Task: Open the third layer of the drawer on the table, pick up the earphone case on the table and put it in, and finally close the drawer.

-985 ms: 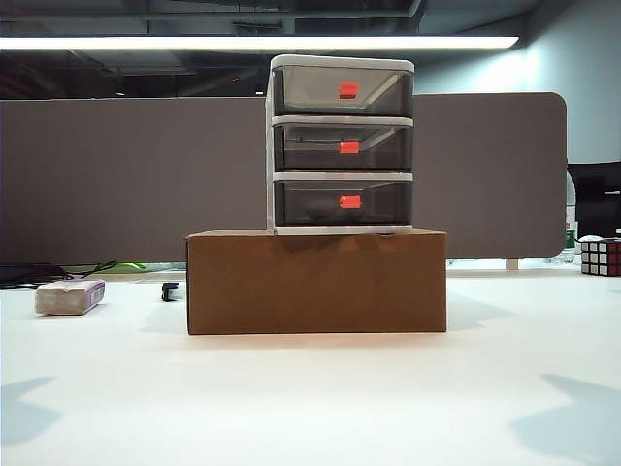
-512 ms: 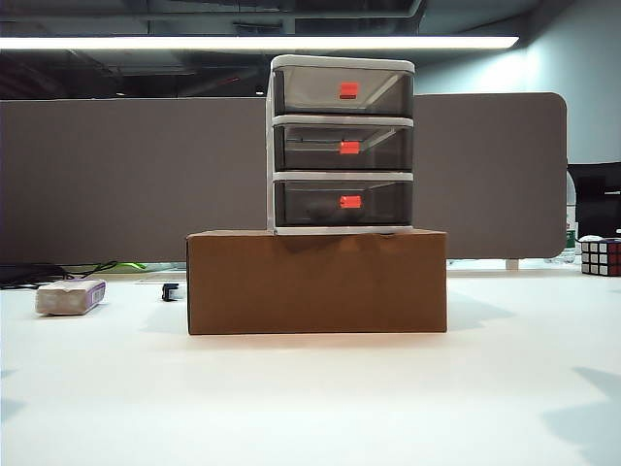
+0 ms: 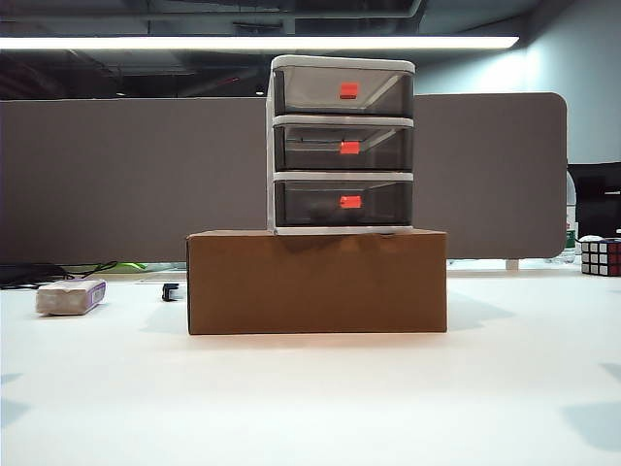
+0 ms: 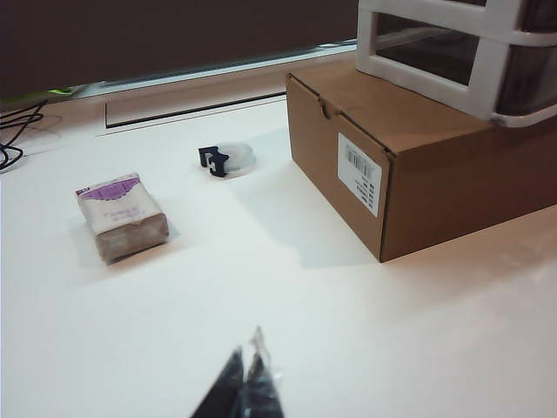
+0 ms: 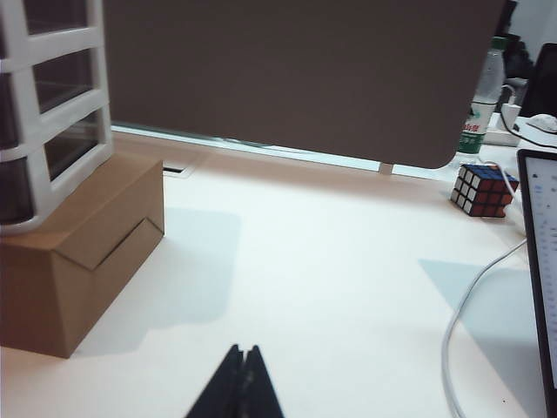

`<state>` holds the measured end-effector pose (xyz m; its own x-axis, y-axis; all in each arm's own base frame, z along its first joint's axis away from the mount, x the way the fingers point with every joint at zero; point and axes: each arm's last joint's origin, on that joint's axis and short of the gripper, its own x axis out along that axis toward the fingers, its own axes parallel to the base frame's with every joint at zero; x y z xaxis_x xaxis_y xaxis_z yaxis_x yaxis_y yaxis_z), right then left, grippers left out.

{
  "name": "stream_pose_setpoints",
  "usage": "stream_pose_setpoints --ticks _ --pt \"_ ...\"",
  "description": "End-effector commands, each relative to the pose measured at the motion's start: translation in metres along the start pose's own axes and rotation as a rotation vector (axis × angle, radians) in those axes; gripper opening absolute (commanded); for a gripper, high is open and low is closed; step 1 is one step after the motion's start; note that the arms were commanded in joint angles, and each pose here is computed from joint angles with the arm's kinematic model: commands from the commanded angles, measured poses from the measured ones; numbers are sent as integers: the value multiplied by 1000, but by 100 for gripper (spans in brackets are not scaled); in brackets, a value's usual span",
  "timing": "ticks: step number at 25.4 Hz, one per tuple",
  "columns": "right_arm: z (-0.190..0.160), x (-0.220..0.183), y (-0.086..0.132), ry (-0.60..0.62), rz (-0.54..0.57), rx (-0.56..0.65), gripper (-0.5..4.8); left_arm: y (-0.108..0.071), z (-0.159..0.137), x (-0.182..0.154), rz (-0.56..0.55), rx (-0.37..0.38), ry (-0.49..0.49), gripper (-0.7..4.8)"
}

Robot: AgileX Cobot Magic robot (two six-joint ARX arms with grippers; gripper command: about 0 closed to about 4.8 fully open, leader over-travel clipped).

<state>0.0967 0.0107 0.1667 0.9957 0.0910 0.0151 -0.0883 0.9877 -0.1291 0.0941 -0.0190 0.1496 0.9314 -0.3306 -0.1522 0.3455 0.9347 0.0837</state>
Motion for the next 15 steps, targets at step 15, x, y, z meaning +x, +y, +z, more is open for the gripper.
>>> stream_pose_setpoints --ticks 15 --pt "0 0 0 -14 3 33 -1 5 6 -1 161 10 -36 -5"
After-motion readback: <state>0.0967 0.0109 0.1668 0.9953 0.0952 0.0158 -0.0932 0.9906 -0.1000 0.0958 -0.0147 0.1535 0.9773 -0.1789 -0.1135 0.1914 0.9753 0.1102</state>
